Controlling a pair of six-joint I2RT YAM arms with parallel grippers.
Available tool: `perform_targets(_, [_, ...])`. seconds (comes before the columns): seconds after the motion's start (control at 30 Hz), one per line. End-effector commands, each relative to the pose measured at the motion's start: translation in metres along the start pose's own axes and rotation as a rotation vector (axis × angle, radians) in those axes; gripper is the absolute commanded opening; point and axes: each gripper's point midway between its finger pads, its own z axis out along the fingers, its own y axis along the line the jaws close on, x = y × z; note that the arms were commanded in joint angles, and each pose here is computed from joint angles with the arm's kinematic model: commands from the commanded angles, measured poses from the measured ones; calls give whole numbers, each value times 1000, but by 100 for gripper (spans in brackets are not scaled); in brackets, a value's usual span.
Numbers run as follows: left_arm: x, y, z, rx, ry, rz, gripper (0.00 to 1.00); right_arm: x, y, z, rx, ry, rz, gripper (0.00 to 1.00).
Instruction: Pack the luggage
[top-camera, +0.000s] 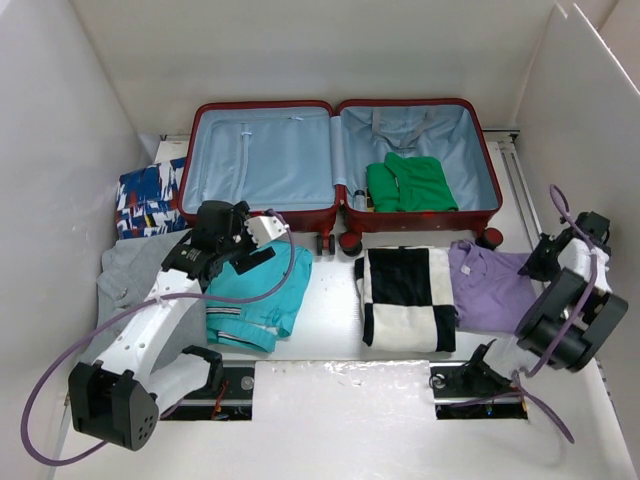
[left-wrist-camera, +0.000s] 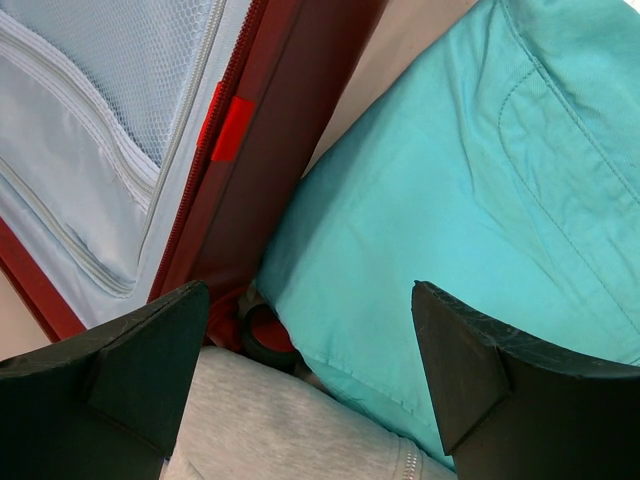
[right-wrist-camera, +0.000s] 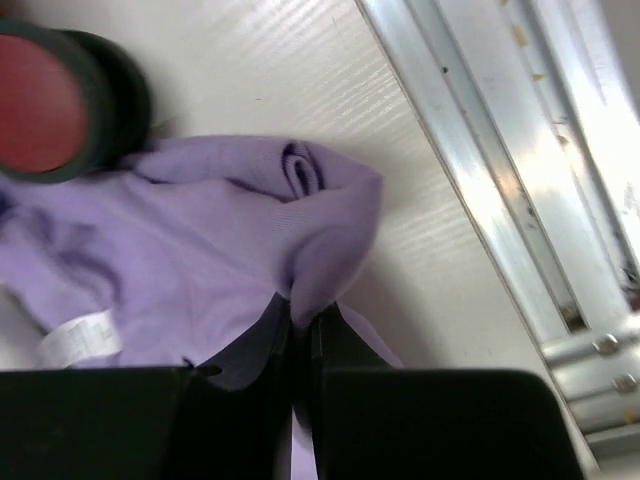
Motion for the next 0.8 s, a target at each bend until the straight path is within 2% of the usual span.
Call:
perform_targets(0.0, [-11, 11, -5, -31, -17, 17, 80, -31, -4, -40, 69, -147, 7, 0])
perform_targets(0.2, [-18, 14, -6, -40, -19, 39, 80, -58, 2, -96, 101, -307, -18, 0])
perform_targets(0.37, [-17, 16, -6, -47, -12, 48, 80, -66, 10, -118, 110, -349, -55, 0])
perform_targets(0.6, [-17, 19, -6, -60, -11, 58, 80, -92, 34, -163, 113, -458, -118, 0])
perform_targets(0.77, [-16, 20, -6, -66, -5, 57, 80, -106, 69, -203, 114, -544, -222, 0])
